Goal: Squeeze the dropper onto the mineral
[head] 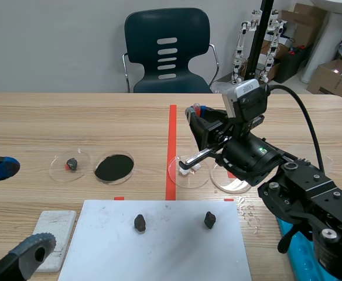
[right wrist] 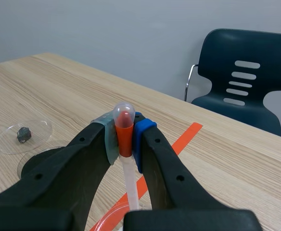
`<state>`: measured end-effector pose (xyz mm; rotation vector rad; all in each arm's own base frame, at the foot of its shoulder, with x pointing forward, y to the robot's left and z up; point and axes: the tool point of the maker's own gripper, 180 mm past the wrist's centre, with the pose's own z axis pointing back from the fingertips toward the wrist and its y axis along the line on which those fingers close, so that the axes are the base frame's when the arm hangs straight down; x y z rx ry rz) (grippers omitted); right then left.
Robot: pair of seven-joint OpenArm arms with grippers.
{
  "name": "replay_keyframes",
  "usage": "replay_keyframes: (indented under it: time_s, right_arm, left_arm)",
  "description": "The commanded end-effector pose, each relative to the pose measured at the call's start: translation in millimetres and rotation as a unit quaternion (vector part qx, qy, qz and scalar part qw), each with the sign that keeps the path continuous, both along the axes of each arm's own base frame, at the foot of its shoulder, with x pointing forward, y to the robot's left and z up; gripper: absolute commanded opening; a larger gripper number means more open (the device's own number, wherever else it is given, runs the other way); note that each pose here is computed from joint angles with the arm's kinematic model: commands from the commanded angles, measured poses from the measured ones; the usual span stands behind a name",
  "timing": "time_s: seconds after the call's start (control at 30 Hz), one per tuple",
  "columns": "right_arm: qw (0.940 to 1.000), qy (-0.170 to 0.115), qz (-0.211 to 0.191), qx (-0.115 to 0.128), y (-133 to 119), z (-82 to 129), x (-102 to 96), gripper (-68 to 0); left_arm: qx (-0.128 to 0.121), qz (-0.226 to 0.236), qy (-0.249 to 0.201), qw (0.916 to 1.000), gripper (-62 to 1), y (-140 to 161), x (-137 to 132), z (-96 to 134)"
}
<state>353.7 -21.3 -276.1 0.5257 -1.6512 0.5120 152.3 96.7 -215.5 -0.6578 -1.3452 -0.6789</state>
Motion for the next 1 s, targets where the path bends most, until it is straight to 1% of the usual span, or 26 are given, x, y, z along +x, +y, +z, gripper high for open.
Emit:
replay_keyframes:
  time_s: [0.0,0.77,0.83,0.9,0.97]
  right_arm:
    - [0.9998,-0.020,0.000,0.009,0.1,14.1,6.2,-66.4]
    - [0.9997,-0.022,0.000,0.009,-0.5,15.0,5.9,-66.4]
    - [0.9997,-0.024,0.000,0.010,-0.7,17.6,4.5,-66.4]
    - [0.9994,-0.031,0.001,0.013,-1.6,24.7,1.6,-66.4]
    - [0.9989,-0.044,0.004,0.014,-1.8,36.9,-3.1,-66.4]
  left_arm:
    - [-0.012,0.003,-0.008,0.9999,1.4,-0.6,1.5,6.3]
    - [-0.012,0.003,-0.008,0.9999,1.4,-0.6,1.5,6.3]
    - [-0.012,0.003,-0.008,0.9999,1.4,-0.6,1.5,6.2]
    - [-0.012,0.003,-0.008,0.9999,1.4,-0.6,1.5,6.2]
    - [-0.012,0.003,-0.008,0.9999,1.4,-0.6,1.5,6.2]
